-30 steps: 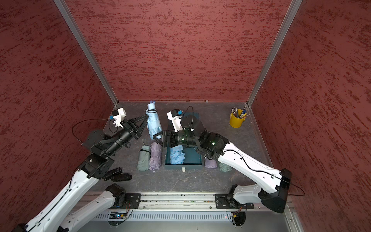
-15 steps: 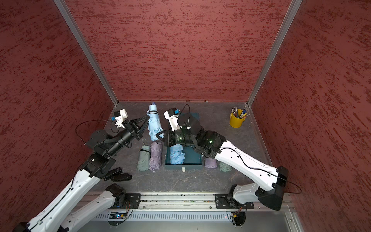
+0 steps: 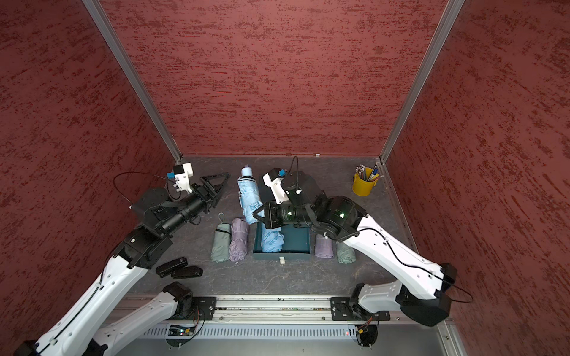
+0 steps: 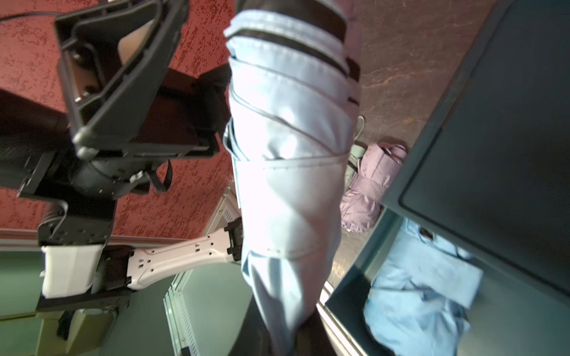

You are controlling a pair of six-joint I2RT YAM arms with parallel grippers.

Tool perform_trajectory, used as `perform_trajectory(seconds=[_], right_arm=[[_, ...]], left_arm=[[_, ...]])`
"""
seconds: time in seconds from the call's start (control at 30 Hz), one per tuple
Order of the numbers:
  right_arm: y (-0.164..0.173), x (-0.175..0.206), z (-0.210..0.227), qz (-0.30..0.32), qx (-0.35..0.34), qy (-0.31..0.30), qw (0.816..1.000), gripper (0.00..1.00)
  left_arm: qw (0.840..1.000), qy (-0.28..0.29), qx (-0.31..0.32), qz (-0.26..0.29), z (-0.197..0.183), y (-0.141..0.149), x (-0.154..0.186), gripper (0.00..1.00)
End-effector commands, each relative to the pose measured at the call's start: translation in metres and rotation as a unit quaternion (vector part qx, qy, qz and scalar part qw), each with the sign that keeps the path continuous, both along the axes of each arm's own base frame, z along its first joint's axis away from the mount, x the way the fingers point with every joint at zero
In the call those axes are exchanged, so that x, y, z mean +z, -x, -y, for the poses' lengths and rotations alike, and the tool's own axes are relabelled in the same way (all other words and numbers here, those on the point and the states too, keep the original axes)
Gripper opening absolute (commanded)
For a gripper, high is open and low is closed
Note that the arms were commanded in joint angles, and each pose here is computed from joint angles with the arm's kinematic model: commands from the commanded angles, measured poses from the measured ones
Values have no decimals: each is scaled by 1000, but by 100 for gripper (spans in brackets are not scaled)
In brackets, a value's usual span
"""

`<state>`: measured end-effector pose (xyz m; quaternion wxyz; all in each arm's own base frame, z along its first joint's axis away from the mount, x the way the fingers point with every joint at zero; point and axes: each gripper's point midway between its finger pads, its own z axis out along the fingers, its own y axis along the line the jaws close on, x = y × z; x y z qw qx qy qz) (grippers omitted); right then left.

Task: Place the umbrella in the drawer by color
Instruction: Pick up the umbrella from the center of the board, then place the umbrella in the drawer.

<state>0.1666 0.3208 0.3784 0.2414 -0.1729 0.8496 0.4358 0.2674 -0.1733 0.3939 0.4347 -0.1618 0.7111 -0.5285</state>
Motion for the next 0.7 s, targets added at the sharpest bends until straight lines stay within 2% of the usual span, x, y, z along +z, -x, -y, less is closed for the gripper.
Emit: perform_trajectory(seconds=[0.0,0.1,0.17,0.27,0.43,0.53,0.67], right_arm=[[41,27,42,-48,6,-21,999,0],[62,13,69,-114,-13,5,993,0],[75,-4,87,-152,-25,45,987,0],[89,-22,103,-188,-30,76,979,0],[97,-34,104,-232,-38,74,969,0],[97,-47,89,-272,-38,51,960,0],[92,-59,79,-291,-47,56,954,0]], left_arm=[[993,-114,-22,-7,11,-3,-32,74],[984,-174,-47,-3,33,-4,-48,74],[977,-206,-50,-1,44,-4,-60,75],[971,-234,-49,-13,54,-9,-77,75],[962,-262,-60,-38,64,-15,-102,75],[957,-276,-71,-52,71,-14,-114,75],[949,-298,-69,-76,69,-15,-127,75]])
